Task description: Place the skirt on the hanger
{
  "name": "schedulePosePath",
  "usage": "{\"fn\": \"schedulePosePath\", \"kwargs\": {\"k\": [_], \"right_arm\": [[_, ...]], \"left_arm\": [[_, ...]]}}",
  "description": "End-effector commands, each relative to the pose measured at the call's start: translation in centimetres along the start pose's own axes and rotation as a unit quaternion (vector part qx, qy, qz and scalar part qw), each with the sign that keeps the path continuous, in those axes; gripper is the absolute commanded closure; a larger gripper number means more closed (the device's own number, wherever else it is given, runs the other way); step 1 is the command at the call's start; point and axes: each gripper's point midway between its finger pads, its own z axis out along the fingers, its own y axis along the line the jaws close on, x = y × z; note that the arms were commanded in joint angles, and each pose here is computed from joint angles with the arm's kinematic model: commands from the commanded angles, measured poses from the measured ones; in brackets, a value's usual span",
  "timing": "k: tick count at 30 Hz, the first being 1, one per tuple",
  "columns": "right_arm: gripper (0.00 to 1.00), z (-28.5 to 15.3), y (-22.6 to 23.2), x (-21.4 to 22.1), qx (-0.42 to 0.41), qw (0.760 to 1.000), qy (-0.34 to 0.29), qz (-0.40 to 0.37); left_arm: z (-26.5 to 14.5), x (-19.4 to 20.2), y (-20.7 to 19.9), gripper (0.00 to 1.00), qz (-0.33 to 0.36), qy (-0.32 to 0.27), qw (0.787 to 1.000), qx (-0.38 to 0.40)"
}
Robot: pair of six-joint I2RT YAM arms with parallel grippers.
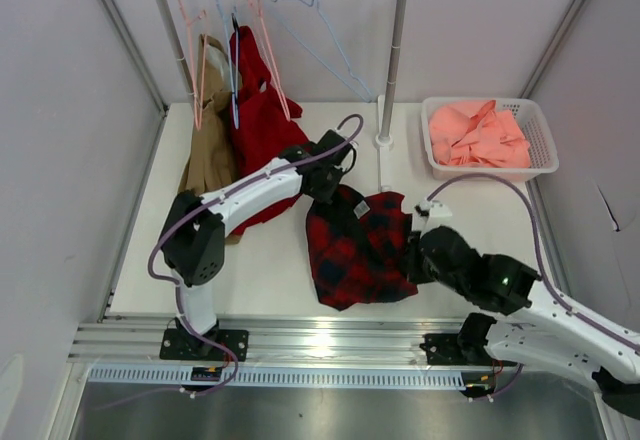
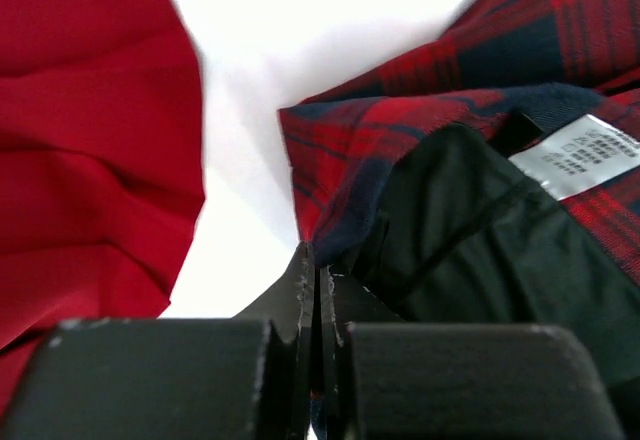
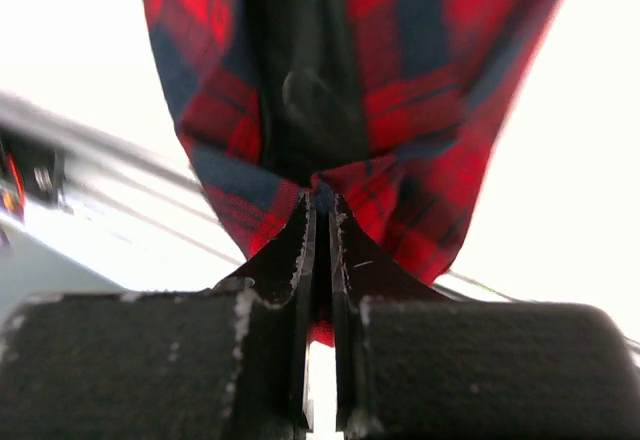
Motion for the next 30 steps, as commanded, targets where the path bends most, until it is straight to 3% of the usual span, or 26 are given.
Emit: {"fn": "schedulePosePath", "kwargs": {"k": [1, 2, 5, 6, 7, 9, 10, 12, 13, 16, 19, 20, 23, 24, 25, 26, 27, 28, 29, 30], "right_arm": [[1.00, -2.2, -0.3, -6.3, 0.015, 0.998, -0.057, -0.005], [1.00, -1.7, -2.1, -8.4, 0.054, 0.996, -0.062, 0.015], [1.00, -3.9, -1.0, -15.6, 0.023, 0.993, -0.112, 0.008], [1.00, -3.2, -2.7, -17.9, 0.048, 0.992, -0.116, 0.023], [1.00, -5.2, -0.7, -21.5, 0.003, 0.989, -0.147, 0.016], [1.00, -4.6, -1.7, -25.2, 0.013, 0.988, -0.152, 0.011], [1.00, -7.3, -0.3, -28.7, 0.001, 0.980, -0.197, -0.003], [1.00, -6.9, -0.3, -30.7, 0.013, 0.982, -0.190, -0.017], [1.00, -9.3, 0.7, -32.6, 0.007, 0.975, -0.221, -0.024], [1.00, -10.0, 1.1, -34.1, 0.008, 0.973, -0.228, -0.027], [1.00, -10.7, 1.2, -33.2, -0.001, 0.971, -0.236, -0.021], [1.00, -8.2, -0.1, -30.8, 0.009, 0.980, -0.200, -0.010], [1.00, -8.3, -0.6, -27.4, -0.004, 0.977, -0.211, 0.013], [1.00, -4.8, -2.3, -23.2, 0.005, 0.987, -0.158, 0.030], [1.00, -4.1, -2.4, -22.0, -0.007, 0.986, -0.161, 0.048], [1.00, -4.6, -2.6, -20.0, -0.014, 0.984, -0.168, 0.056], [1.00, -1.2, -4.8, -15.0, 0.007, 0.990, -0.114, 0.079], [1.00, -0.3, -5.0, -13.7, -0.003, 0.988, -0.117, 0.099], [1.00, -0.2, -5.2, -11.8, -0.014, 0.987, -0.121, 0.108], [1.00, 2.3, -6.8, -7.4, -0.002, 0.988, -0.079, 0.131]], "left_arm": [[-4.8, -2.3, 2.3, 1.00, -0.048, -0.059, 0.997, -0.003], [-5.8, -2.6, 2.7, 1.00, -0.065, -0.069, 0.995, -0.005], [-10.3, -4.0, 4.5, 1.00, -0.112, -0.123, 0.986, -0.012], [-11.5, -4.4, 4.7, 1.00, -0.125, -0.138, 0.983, -0.005], [-12.7, -4.8, 5.6, 1.00, -0.141, -0.153, 0.978, -0.003], [-16.8, -5.9, 6.7, 1.00, -0.169, -0.202, 0.965, 0.005], [-18.4, -6.2, 7.2, 1.00, -0.176, -0.216, 0.960, 0.006], [-22.4, -6.7, 8.6, 1.00, -0.194, -0.258, 0.947, 0.002], [-23.6, -6.9, 9.0, 1.00, -0.200, -0.270, 0.942, 0.003], [-26.0, -6.4, 9.0, 1.00, -0.207, -0.287, 0.935, 0.019], [-25.5, -4.9, 8.7, 1.00, -0.217, -0.280, 0.935, 0.028], [-25.7, -5.1, 8.4, 1.00, -0.229, -0.291, 0.928, 0.038], [-20.7, -1.2, 6.3, 1.00, -0.257, -0.248, 0.931, 0.072], [-20.2, -0.8, 5.6, 1.00, -0.265, -0.249, 0.927, 0.088], [-16.6, 3.1, 3.9, 1.00, -0.282, -0.200, 0.932, 0.110], [-16.1, 2.7, 3.2, 1.00, -0.295, -0.216, 0.922, 0.131], [-15.3, 3.4, 2.6, 1.00, -0.305, -0.211, 0.918, 0.144], [-11.8, 7.4, 1.0, 1.00, -0.320, -0.156, 0.922, 0.156], [-10.8, 8.1, 0.4, 1.00, -0.327, -0.148, 0.919, 0.161], [-10.1, 8.0, -0.2, 1.00, -0.332, -0.156, 0.914, 0.172]]}}
